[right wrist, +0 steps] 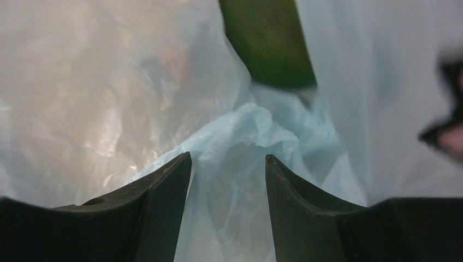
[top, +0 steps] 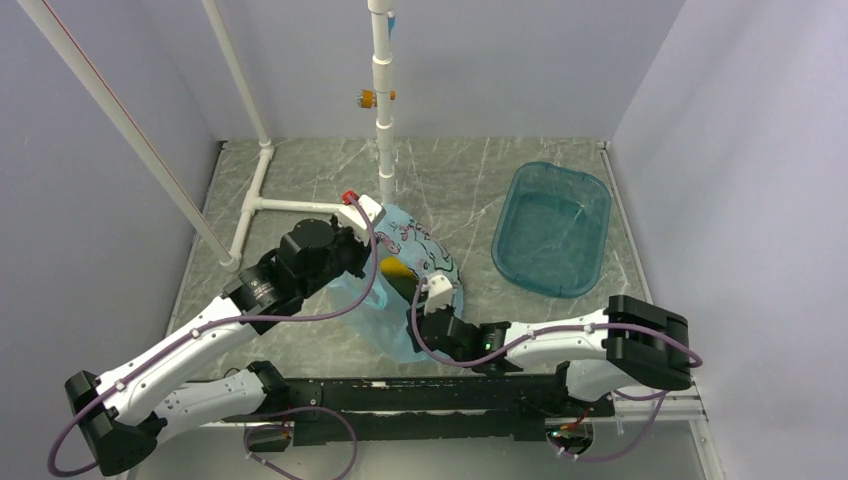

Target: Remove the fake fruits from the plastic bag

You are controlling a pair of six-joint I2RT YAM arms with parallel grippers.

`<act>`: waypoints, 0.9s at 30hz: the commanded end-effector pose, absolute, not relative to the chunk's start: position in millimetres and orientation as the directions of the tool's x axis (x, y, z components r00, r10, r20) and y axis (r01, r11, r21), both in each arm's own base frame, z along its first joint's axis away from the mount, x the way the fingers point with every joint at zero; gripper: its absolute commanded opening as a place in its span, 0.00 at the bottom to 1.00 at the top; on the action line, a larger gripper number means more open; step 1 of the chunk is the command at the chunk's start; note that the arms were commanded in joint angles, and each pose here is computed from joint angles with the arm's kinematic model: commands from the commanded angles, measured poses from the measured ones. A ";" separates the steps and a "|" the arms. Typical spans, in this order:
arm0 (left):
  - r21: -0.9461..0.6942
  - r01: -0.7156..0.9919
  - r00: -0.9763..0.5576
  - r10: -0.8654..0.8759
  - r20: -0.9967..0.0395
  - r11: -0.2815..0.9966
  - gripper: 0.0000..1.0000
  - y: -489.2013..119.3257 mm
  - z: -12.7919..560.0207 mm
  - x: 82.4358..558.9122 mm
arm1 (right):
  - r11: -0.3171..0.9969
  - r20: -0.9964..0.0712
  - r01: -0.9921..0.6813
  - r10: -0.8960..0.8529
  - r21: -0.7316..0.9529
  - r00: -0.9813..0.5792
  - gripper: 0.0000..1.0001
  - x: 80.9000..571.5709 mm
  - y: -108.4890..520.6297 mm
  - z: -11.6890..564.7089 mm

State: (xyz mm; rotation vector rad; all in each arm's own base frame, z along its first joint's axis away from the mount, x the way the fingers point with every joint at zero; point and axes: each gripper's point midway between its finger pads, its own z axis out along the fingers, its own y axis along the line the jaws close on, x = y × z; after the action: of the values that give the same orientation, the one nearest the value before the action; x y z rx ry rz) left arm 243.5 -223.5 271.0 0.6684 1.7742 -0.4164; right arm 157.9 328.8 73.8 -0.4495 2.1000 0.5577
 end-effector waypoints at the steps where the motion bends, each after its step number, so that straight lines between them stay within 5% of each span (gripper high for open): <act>1: 0.052 0.569 -0.172 0.180 -0.968 0.821 0.00 -216.9 287.2 252.8 | 0.822 -0.820 -0.483 -0.035 0.302 -0.572 0.53 149.8 314.1 53.7; 5: 0.048 0.581 -0.178 0.185 -0.967 0.813 0.00 -220.3 285.7 252.2 | 0.858 -0.797 -0.389 0.039 0.337 -0.603 0.44 149.7 284.5 35.8; 13: 0.048 0.631 -0.171 0.199 -0.965 0.775 0.00 -229.5 283.0 247.0 | 0.836 -0.733 -0.353 0.084 0.421 -0.675 0.49 148.5 282.3 25.1; 27: 0.034 0.691 -0.162 0.201 -0.966 0.722 0.00 -242.9 282.5 236.0 | 0.707 -0.731 -0.397 0.247 0.585 -0.636 0.69 134.7 288.6 126.2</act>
State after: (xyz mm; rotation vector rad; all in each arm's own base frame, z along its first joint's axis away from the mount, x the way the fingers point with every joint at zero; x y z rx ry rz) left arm 238.6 -235.8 268.0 0.7099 1.7711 -0.4644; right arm 132.7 290.7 108.1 -0.1492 2.0729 0.9409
